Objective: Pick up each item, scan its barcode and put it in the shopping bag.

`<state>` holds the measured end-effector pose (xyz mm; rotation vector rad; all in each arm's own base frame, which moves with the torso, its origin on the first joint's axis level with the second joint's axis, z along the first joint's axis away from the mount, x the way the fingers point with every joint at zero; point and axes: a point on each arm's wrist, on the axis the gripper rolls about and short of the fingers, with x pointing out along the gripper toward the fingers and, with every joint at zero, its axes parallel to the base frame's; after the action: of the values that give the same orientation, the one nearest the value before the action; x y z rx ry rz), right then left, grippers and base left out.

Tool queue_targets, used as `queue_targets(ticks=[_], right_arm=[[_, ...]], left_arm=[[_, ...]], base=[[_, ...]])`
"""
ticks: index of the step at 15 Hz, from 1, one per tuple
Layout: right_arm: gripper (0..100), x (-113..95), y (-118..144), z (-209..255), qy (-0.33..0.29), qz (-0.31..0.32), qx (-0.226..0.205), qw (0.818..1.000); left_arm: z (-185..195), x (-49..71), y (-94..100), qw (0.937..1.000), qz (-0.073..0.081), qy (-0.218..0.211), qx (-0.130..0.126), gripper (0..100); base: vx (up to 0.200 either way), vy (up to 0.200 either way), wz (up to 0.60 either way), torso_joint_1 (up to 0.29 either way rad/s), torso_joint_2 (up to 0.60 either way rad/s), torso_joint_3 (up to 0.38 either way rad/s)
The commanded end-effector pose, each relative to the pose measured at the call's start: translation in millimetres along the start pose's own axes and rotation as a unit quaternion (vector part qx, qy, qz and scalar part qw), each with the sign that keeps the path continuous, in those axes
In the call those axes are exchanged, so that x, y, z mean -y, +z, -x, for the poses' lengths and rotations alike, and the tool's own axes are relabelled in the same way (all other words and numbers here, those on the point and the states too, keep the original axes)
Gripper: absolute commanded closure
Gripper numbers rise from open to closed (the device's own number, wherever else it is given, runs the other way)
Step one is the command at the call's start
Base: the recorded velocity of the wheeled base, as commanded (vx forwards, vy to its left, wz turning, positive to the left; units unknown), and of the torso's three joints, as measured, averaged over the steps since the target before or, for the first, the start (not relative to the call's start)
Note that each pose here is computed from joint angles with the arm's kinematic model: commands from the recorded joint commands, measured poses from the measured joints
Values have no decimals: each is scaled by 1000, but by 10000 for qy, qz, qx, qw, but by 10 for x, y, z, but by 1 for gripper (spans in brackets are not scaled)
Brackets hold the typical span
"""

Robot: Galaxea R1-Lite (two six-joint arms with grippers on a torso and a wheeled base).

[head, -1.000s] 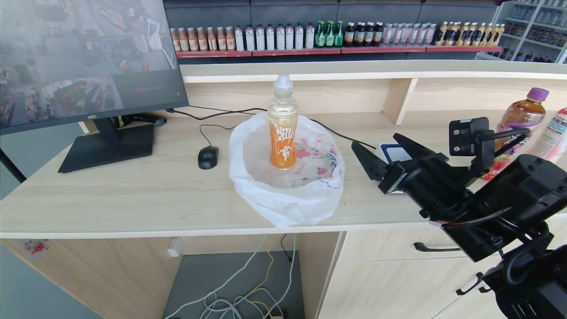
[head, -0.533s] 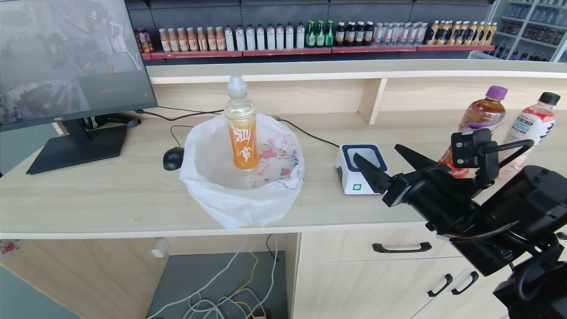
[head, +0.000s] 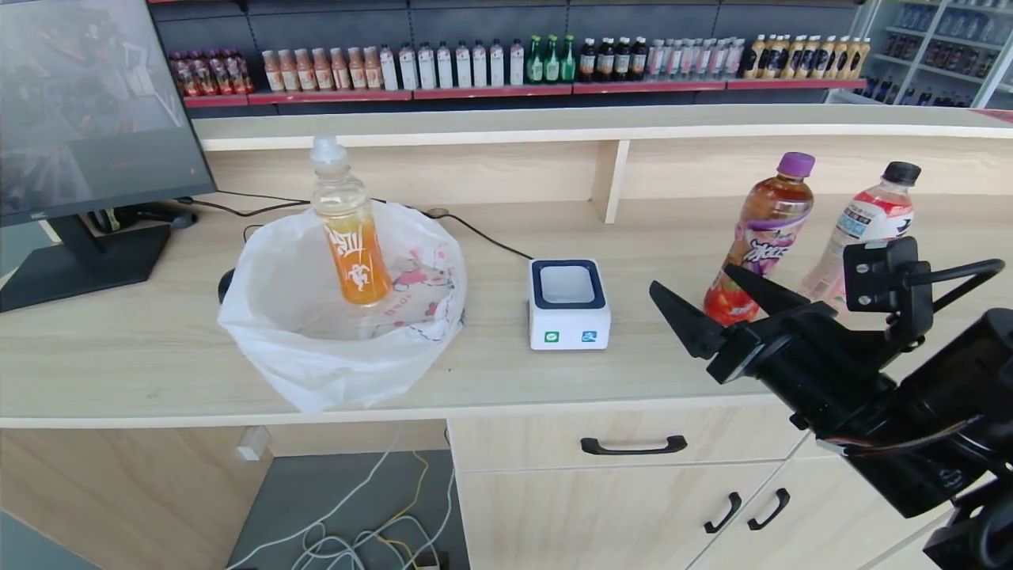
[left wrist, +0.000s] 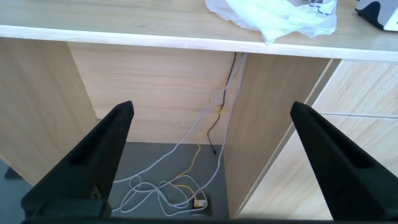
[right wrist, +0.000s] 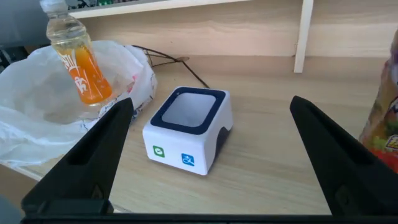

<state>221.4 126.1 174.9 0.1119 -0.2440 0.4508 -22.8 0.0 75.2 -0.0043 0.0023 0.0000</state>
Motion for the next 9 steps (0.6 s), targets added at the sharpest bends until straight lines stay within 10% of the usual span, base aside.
queue_targets(ticks=[1, 6, 9], right_arm=[[0, -4, 13, 12, 11, -6, 20, 10000], [0, -2, -7, 38, 9, -1, -41, 10000], [0, -2, -20, 33, 8, -7, -64, 10000]], left_arm=[[0, 0, 1, 10000, 2, 0, 4, 0], [0, 0, 1, 10000, 2, 0, 4, 0], [0, 0, 1, 10000, 2, 0, 4, 0]], base=[[0, -200, 0, 2, 2, 12], [0, -200, 0, 2, 0, 2], [0, 0, 0, 0, 0, 0]])
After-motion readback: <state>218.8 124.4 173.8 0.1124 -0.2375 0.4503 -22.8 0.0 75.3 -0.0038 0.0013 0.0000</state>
